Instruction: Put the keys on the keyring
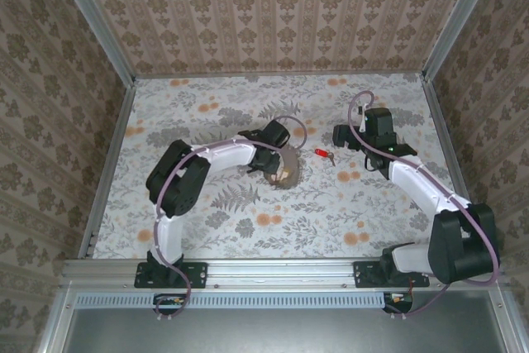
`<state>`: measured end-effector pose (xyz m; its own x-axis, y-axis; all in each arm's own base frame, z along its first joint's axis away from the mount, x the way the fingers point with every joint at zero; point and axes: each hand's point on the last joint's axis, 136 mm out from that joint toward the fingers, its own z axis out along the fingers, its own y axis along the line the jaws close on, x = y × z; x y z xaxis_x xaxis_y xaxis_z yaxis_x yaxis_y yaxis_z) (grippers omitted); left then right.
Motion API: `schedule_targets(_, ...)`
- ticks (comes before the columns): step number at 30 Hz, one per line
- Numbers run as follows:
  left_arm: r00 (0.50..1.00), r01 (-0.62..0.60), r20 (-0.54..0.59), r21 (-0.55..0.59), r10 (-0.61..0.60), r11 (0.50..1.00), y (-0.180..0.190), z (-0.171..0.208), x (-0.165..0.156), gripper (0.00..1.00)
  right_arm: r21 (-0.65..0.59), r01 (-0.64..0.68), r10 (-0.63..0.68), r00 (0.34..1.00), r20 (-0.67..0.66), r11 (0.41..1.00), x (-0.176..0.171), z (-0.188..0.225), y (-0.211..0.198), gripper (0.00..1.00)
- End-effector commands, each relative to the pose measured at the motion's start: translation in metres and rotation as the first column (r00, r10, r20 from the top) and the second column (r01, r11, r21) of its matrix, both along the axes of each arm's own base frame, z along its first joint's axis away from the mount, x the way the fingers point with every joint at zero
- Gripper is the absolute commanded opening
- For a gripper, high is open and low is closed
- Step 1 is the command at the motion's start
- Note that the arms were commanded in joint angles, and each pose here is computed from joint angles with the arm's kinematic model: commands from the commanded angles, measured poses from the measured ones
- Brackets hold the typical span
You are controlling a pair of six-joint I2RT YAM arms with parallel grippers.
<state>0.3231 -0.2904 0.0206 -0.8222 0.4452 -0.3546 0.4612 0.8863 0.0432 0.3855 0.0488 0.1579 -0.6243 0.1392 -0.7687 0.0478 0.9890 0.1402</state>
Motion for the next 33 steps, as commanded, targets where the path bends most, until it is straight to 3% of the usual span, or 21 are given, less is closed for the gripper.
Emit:
schedule_targets(1,0.978,0.18,-0.119,0.06,-0.171,0.982,0.02,-0.007,-0.039,0.26,0.006,-0.019,0.019,1.0,0.015,1.0,-0.003,0.016,0.002,1.0)
schedule_targets(7,0.924,0.365,-0.14,0.035,-0.357,0.93,0.022,0.001,-0.071,0.27,0.019,-0.058,0.058,0.998,-0.019,0.998,-0.014,0.011,0.009,1.0)
schedule_targets(10,0.891,0.437,-0.108,-0.056,-0.44,0.898,0.003,0.011,-0.083,0.31,0.047,-0.102,0.105,0.992,-0.073,0.994,-0.02,0.001,0.018,1.0)
schedule_targets(11,0.887,0.448,-0.086,-0.078,-0.453,0.891,-0.002,0.014,-0.083,0.35,0.058,-0.12,0.125,0.988,-0.092,0.991,-0.023,-0.004,0.023,1.0)
schedule_targets(13,0.905,0.415,-0.065,-0.081,-0.421,0.906,0.0,0.018,-0.075,0.55,0.071,-0.137,0.144,0.982,-0.12,0.988,-0.029,-0.012,0.029,1.0)
schedule_targets(15,0.926,0.354,-0.082,-0.148,-0.369,0.923,0.004,0.023,-0.069,0.61,0.079,-0.148,0.158,0.979,-0.132,0.986,-0.034,-0.017,0.035,1.0)
schedule_targets(18,0.954,0.257,-0.083,-0.269,-0.288,0.928,0.007,0.042,-0.063,0.59,0.086,-0.158,0.169,0.976,-0.139,0.984,-0.041,-0.022,0.04,1.0)
schedule_targets(22,0.982,0.117,-0.09,-0.381,-0.163,0.917,0.0,0.067,-0.046,0.45,0.114,-0.175,0.19,0.972,-0.138,0.978,-0.041,-0.031,0.05,1.0)
schedule_targets(28,0.986,-0.049,-0.167,-0.449,-0.029,0.892,-0.022,0.074,-0.03,0.37,0.158,-0.188,0.21,0.968,-0.138,0.969,-0.038,-0.035,0.059,1.0)
schedule_targets(33,0.978,-0.105,-0.209,-0.377,0.026,0.92,-0.022,0.061,-0.029,0.36,0.152,-0.196,0.213,0.972,-0.099,0.969,-0.038,-0.031,0.059,1.0)
